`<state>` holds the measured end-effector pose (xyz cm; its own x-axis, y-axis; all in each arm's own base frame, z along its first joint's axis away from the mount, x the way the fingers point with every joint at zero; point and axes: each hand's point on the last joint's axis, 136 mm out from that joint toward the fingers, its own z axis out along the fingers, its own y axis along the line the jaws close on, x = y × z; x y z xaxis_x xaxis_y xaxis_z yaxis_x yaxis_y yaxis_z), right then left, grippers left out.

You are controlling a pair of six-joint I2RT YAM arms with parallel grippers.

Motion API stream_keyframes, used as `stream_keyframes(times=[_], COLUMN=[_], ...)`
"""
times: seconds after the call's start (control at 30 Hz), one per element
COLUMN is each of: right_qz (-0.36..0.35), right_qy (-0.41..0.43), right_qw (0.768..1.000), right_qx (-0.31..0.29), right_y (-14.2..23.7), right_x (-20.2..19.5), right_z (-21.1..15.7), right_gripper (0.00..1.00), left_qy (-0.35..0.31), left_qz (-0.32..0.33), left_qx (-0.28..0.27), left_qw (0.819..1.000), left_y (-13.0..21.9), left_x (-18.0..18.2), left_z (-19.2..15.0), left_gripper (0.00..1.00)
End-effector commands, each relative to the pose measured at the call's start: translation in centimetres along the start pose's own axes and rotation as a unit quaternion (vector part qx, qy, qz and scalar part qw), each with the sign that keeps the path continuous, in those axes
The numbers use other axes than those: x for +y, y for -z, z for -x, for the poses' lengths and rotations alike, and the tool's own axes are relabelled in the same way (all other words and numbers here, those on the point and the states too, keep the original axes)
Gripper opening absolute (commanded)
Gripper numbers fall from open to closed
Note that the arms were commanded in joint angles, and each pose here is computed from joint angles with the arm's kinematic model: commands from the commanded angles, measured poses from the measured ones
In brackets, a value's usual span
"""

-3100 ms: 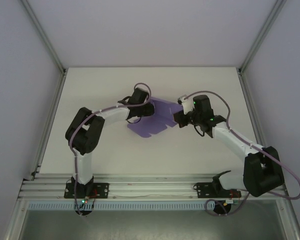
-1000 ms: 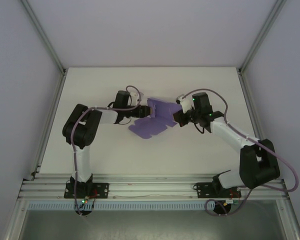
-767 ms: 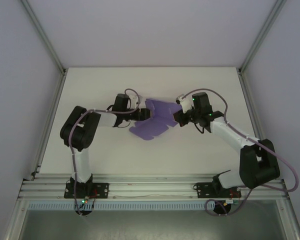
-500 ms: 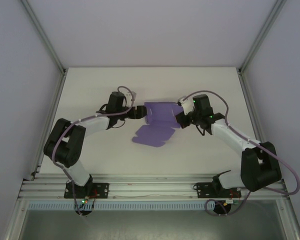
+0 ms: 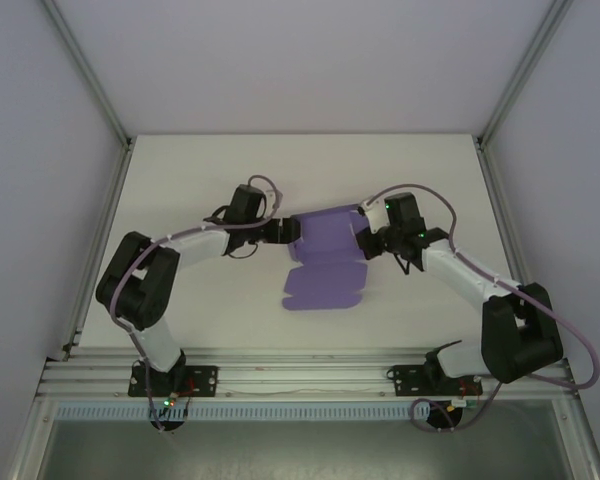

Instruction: Assemble paper box

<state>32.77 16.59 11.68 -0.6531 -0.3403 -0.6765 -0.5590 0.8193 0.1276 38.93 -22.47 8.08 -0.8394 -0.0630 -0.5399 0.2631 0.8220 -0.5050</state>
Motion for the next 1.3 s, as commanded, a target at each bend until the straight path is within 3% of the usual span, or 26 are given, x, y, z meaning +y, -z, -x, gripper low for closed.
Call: stream_keyframes(times=[0.0,0.03,0.17,0.23,0.47,0.5,0.57,0.63,0.77,0.83,0.9,0.93,1.1,1.27], right_qz=[-0.031,-0.032,-0.038,-0.045,-0.080,-0.081,-0.084,-0.087,-0.108,-0.164,-0.216,-0.211,-0.070,0.016], right_qy=[-0.013,-0.013,-0.018,-0.020,-0.028,-0.028,-0.029,-0.015,0.017,0.011,-0.004,0.016,0.133,0.256], right_qw=[0.999,0.999,0.999,0.999,0.996,0.996,0.996,0.996,0.993,0.982,0.965,0.964,0.978,0.961], right_qx=[0.011,0.008,-0.001,-0.002,-0.016,-0.018,-0.023,-0.026,-0.041,-0.093,-0.151,-0.161,-0.145,-0.109], right_y=[0.0,0.0,0.0,0.1,0.6,0.7,1.0,1.8,4.5,7.2,10.1,10.8,11.0,8.4], right_x=[-0.8,-0.9,-1.0,-1.2,-2.4,-2.4,-2.3,-2.2,-2.2,-3.6,-4.9,-4.4,1.1,3.6], right_z=[-1.0,-0.9,-0.8,-0.9,-0.9,-0.8,-0.7,-0.6,-0.2,1.8,3.9,4.4,5.3,5.9], right_gripper=[0.00,0.00,0.00,0.00,0.04,0.09,0.30,0.62,0.86,1.00,1.00,1.00,0.97,0.95], left_qy=[0.011,0.013,0.015,0.014,-0.003,-0.007,-0.036,-0.067,-0.156,-0.192,-0.211,-0.210,-0.223,-0.252], left_qz=[-0.006,-0.013,-0.020,-0.005,-0.007,-0.001,0.014,0.031,0.028,0.021,0.032,0.037,0.013,-0.015], left_qx=[0.020,0.024,0.044,0.056,0.036,0.030,0.020,0.005,-0.044,-0.058,-0.061,-0.059,-0.061,-0.080], left_qw=[1.000,1.000,0.999,0.998,0.999,1.000,0.999,0.997,0.986,0.979,0.975,0.975,0.973,0.964], left_y=[1.0,1.0,0.6,0.5,1.8,1.9,2.2,2.6,4.0,4.6,4.9,5.0,5.0,5.7], left_x=[-0.1,-0.3,-0.4,0.1,-0.3,-0.1,0.2,0.4,-0.7,-1.4,-1.4,-1.3,-2.3,-3.5], left_z=[-1.7,-2.0,-2.6,-2.8,-2.6,-2.5,-1.9,-0.9,1.4,2.1,2.7,3.0,2.8,2.8], left_gripper=[0.75,0.72,0.32,0.20,0.00,0.00,0.00,0.00,0.00,0.00,0.00,0.00,0.00,0.00])
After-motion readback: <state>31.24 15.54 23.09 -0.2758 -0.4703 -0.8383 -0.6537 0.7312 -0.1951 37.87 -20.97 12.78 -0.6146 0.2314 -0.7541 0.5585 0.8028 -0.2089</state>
